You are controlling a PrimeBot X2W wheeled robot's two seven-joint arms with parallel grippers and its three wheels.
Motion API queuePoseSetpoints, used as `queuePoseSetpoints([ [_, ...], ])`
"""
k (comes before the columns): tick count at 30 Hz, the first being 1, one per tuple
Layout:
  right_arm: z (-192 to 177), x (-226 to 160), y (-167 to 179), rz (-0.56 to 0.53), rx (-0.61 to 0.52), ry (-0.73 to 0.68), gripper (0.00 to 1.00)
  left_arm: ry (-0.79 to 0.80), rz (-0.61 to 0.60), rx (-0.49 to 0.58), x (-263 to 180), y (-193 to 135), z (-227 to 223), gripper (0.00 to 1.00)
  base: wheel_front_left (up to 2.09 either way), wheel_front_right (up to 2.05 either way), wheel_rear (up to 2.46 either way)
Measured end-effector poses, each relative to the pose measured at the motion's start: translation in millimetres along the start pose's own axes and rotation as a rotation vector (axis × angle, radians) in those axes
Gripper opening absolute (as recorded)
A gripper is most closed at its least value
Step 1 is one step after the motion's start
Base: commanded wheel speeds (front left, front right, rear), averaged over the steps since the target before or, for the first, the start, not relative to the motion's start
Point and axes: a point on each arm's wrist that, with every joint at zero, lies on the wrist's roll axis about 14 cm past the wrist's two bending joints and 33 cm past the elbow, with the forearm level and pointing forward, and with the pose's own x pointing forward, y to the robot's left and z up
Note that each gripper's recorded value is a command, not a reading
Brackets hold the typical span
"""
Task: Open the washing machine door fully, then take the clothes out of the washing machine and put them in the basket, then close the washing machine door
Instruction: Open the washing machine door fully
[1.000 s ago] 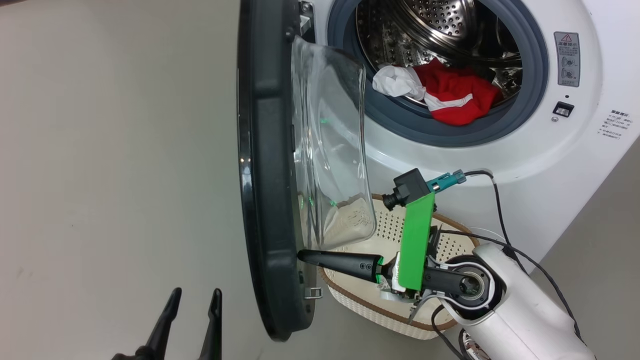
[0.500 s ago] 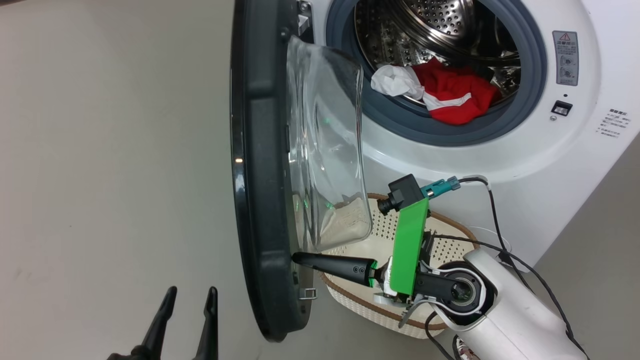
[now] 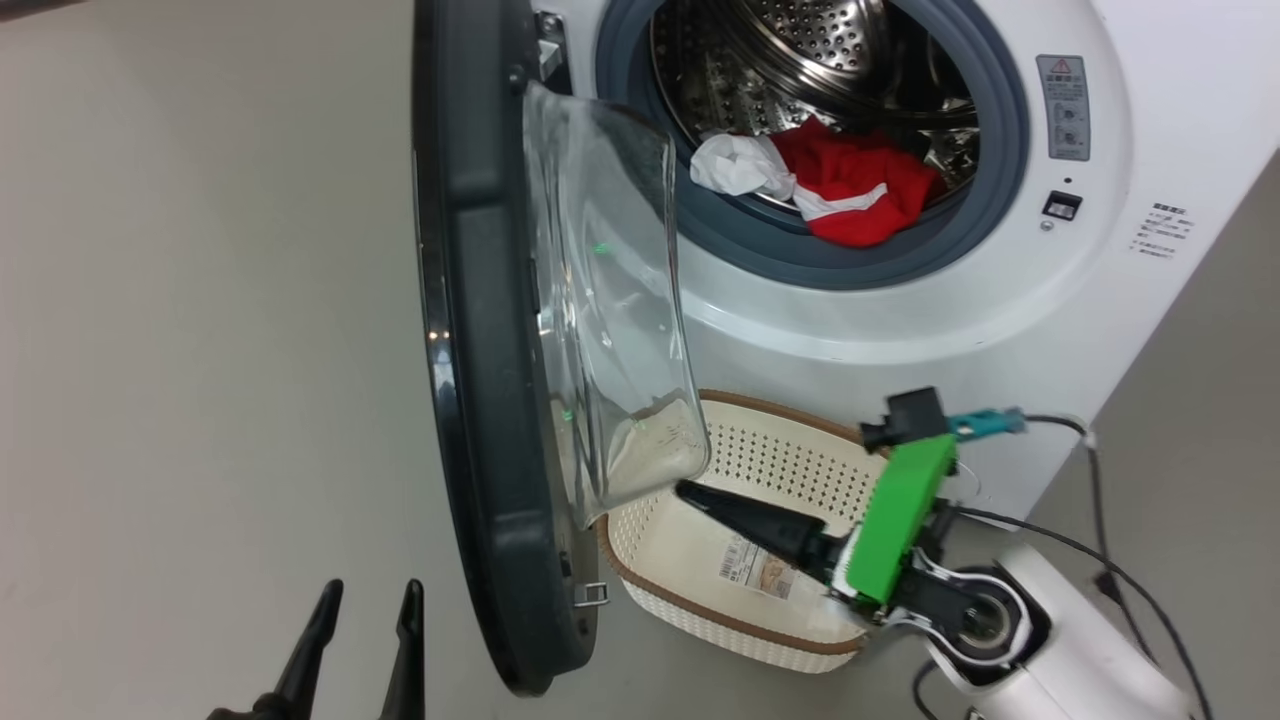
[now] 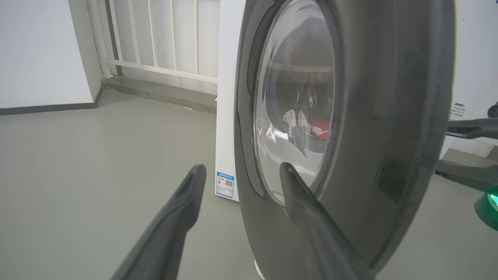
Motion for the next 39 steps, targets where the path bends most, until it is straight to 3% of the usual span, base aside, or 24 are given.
queuePoseSetpoints([
  [9,24,-44,-49,-0.160,-0.022,-0.219,1.00,-0.003,-0.016,0.003,5,-4,0,1.00,0.00,0.00,0.00],
  [18,36,-87,-104,-0.399,-0.176,-0.338,1.00,0.000,-0.038,0.000,9,-9,-1,1.00,0.00,0.00,0.00],
  [23,43,-96,-108,-0.435,-0.277,-0.391,1.00,0.005,-0.041,0.000,11,-10,-3,1.00,0.00,0.00,0.00],
  [29,42,-103,-105,-0.458,-0.537,-0.402,1.00,0.012,-0.041,-0.001,10,-9,-5,1.00,0.00,0.00,0.00],
  [39,37,-101,-92,-0.425,-0.773,-0.410,1.00,0.014,-0.030,-0.004,7,-5,-6,1.00,0.00,0.00,0.00],
])
